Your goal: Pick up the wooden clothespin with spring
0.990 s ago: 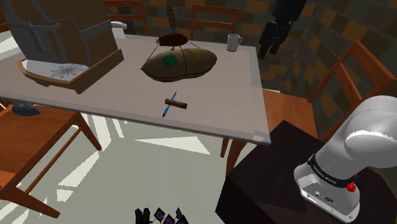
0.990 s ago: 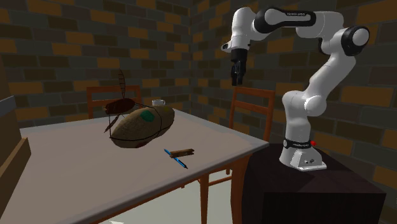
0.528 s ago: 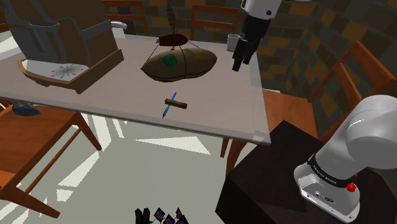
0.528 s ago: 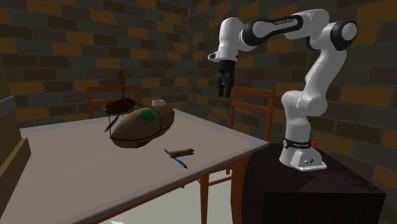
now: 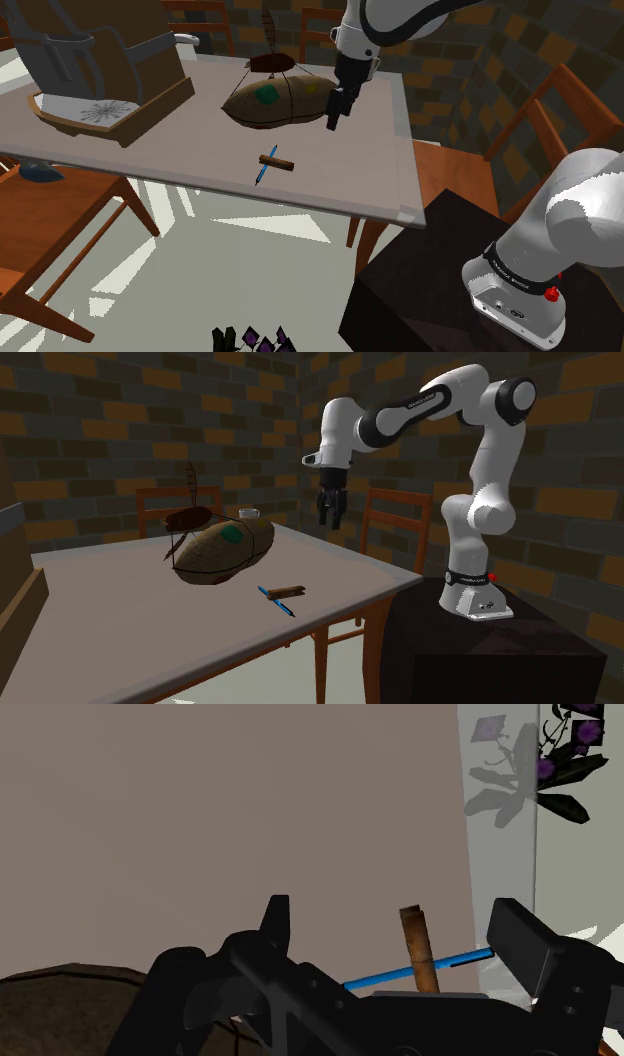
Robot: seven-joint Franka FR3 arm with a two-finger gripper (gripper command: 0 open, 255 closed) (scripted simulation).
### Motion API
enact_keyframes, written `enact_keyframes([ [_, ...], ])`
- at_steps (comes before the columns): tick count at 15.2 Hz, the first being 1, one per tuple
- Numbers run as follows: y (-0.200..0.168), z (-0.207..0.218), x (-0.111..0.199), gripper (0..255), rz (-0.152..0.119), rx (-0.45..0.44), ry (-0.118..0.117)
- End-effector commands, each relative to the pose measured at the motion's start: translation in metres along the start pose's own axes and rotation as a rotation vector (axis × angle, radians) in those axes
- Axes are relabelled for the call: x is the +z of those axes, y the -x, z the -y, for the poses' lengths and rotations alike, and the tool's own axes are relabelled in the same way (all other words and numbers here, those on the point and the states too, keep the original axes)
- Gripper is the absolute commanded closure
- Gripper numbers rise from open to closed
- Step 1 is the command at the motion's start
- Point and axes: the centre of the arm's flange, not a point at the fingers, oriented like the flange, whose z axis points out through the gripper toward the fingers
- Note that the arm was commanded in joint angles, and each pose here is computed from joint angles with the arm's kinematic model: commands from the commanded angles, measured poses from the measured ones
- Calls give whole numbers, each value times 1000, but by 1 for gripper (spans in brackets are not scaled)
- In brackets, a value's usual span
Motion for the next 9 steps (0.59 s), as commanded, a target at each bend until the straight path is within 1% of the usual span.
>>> enact_keyframes([
  [1,-19,11,18,0,-4,-39,3],
  [9,-89,49,86,0,-14,-188,17],
])
